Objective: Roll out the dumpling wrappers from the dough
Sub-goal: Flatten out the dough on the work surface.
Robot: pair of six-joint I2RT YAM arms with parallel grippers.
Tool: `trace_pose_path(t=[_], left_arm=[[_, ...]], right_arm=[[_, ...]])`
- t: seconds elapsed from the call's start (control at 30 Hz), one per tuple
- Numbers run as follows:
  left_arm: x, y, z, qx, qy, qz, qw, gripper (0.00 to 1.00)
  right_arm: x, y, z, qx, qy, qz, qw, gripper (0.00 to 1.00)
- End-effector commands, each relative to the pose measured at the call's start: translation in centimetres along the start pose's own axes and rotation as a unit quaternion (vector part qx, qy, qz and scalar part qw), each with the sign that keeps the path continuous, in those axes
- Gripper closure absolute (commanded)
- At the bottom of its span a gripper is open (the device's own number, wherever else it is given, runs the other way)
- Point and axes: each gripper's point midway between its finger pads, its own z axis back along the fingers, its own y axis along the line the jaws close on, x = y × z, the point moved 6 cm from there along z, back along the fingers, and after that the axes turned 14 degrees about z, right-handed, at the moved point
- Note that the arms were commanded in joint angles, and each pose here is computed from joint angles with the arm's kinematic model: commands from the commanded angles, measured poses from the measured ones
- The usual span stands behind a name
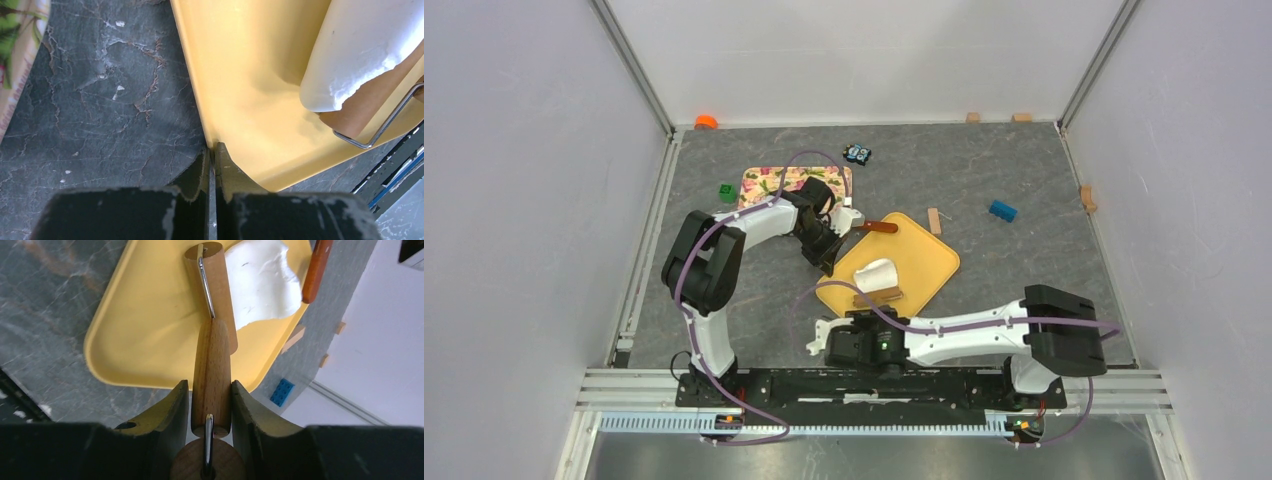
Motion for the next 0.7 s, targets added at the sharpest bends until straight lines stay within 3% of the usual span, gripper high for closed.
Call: trace_pose_path(t=[0.0, 0.13, 0.37, 0.57, 0.67], left_arm=[[-2.4, 2.2, -3.4, 0.047, 0.051, -0.013, 0.997, 0.98], [-2.4, 2.3, -3.4, 0.048, 0.051, -0.013, 0.997, 0.98], [-2.3, 2.3, -3.5, 0.059, 0.054, -0.020, 0.997, 0.98], [-2.2, 4.2, -2.8, 0.156, 0.079, -0.083, 0.981, 0.98], [-2.5, 4.3, -2.0, 0.147, 0.094, -0.136, 0.975, 0.98]], right_arm=[[-2.4, 7.1, 0.0, 0.144, 0.009, -0.010, 0.989, 1.00], [-2.5, 6.2, 2.0, 0.121, 0.006, -0.042, 0.992, 1.00], [-0.9, -3.1, 5.9, -0.001, -0.072, -0.150, 0.986, 1.00], [-4.0, -9.4, 7.7, -0.071, -0.093, -0.243, 0.963, 1.00], [-5.5, -9.9, 8.2, -0.080, -0.101, -0.274, 0.953, 1.00]])
